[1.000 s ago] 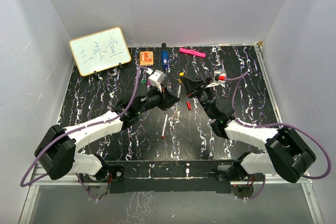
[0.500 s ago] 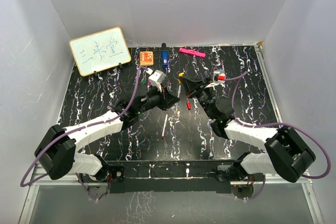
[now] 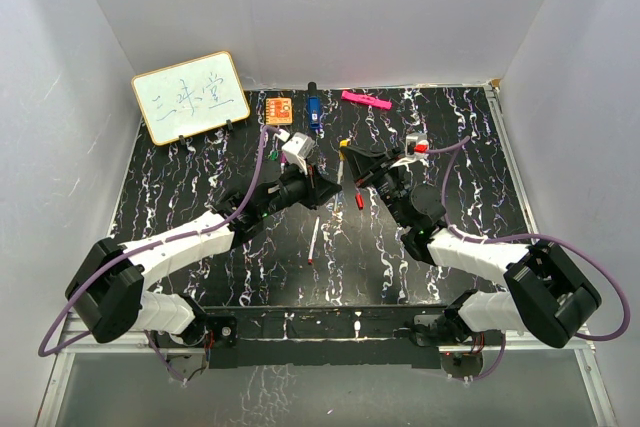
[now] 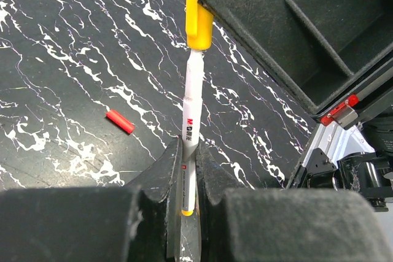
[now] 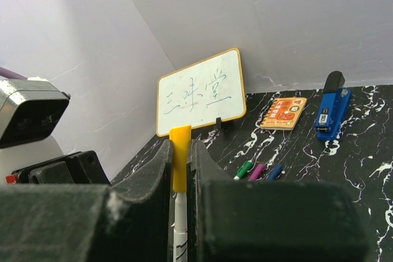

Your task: Insert the pens into the pen caps

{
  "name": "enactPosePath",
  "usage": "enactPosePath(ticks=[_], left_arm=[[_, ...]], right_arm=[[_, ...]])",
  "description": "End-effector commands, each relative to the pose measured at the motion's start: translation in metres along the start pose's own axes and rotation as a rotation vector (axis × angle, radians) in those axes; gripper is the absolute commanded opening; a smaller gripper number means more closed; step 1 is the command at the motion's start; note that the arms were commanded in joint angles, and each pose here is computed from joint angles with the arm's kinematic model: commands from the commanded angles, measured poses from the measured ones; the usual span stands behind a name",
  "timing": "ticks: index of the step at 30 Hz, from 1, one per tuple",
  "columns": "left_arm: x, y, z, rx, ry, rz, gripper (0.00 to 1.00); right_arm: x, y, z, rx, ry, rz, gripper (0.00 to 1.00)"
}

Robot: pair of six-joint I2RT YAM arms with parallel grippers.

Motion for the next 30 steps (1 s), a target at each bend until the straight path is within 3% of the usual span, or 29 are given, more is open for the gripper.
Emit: enactPosePath(ticks=[1, 9, 16, 30], left_arm=[[0.038, -0.012, 0.006, -0.026, -0.113, -0.028, 0.00], [0.050, -0.012, 0.006, -0.017, -0.151, -0.034, 0.00], [0.081, -0.011, 0.014, 0.032, -0.269, 0.033, 0.00], [0.125, -0.013, 0.031, 0.065, -0.425, 0.016, 0.00]], right_arm=[[0.004, 0.008, 0.002, 0.040, -0.012, -0.001, 0.00], [-0.007, 0.007, 0.004, 0.049, 0.036, -0.005, 0.00], [-0.027, 0.002, 0.008, 0.052, 0.132, 0.003, 0.00], [-0.051, -0.006, 0.012, 0.030, 0.248, 0.003, 0.00]])
Point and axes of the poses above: each gripper's point midway between its finger pads, its own z axis back along the fingers, its own y axis along the line the jaws close on, x = y × z, the point moved 2 cm from there along z, back along the fingers, and after that the axes turned 11 degrees about -z, right-handed, at the moved point
